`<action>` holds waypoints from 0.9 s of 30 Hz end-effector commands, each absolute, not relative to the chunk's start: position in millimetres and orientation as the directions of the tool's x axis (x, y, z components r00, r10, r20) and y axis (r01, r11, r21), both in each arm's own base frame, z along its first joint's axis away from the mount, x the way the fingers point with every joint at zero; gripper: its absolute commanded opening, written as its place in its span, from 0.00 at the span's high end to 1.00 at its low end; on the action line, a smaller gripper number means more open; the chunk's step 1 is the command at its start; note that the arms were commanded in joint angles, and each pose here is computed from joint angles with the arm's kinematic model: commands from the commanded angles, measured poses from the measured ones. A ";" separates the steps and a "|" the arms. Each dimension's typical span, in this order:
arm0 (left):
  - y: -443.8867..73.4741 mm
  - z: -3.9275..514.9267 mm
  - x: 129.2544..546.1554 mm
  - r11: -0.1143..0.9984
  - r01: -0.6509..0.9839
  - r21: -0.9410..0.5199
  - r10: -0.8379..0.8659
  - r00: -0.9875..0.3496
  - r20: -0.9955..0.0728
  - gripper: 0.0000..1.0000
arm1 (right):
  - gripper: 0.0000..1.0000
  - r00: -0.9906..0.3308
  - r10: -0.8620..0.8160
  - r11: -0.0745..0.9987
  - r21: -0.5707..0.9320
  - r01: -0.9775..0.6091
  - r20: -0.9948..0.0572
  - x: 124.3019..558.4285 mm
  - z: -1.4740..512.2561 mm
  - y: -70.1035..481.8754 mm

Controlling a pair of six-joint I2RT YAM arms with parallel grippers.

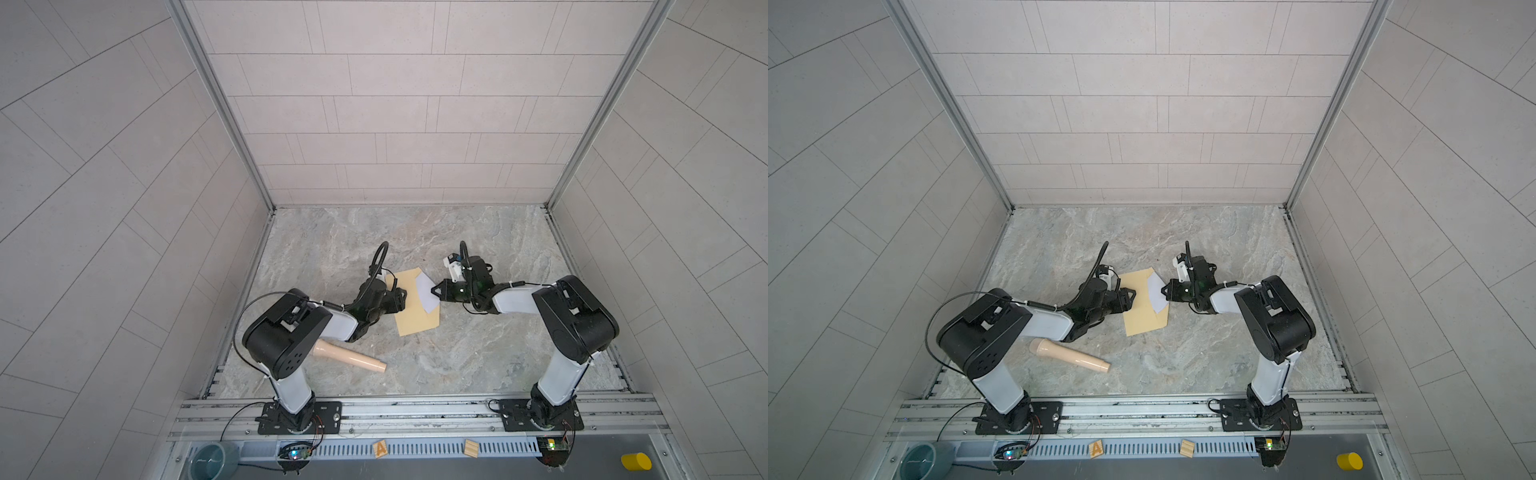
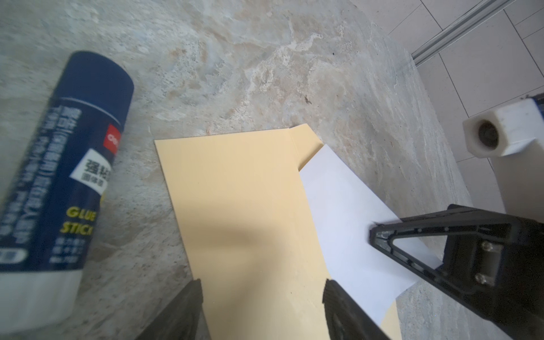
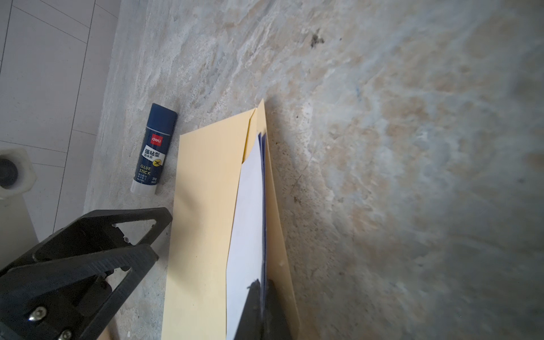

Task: Place the letter into the envelope and seal it
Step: 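Slide the letter into the envelope opening with the right gripper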

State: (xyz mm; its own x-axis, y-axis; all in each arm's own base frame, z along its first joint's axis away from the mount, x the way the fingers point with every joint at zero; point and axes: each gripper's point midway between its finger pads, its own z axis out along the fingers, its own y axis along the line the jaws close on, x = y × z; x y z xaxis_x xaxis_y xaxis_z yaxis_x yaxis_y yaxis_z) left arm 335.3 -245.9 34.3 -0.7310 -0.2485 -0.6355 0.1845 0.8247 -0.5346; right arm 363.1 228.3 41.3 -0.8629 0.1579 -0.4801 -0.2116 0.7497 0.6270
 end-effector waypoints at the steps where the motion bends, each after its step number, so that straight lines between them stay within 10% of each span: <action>1: -243.9 17.9 329.8 0.832 0.157 -0.533 -0.237 -0.767 -0.596 0.29 | 1.00 -0.839 0.187 0.753 0.623 -0.211 -0.511 367.8 45.5 230.9; 27: -245.9 17.4 328.8 0.818 0.146 -0.556 -0.259 -0.771 -0.582 0.29 | 1.00 -0.823 0.302 0.774 0.628 -0.084 -0.482 356.7 34.1 244.6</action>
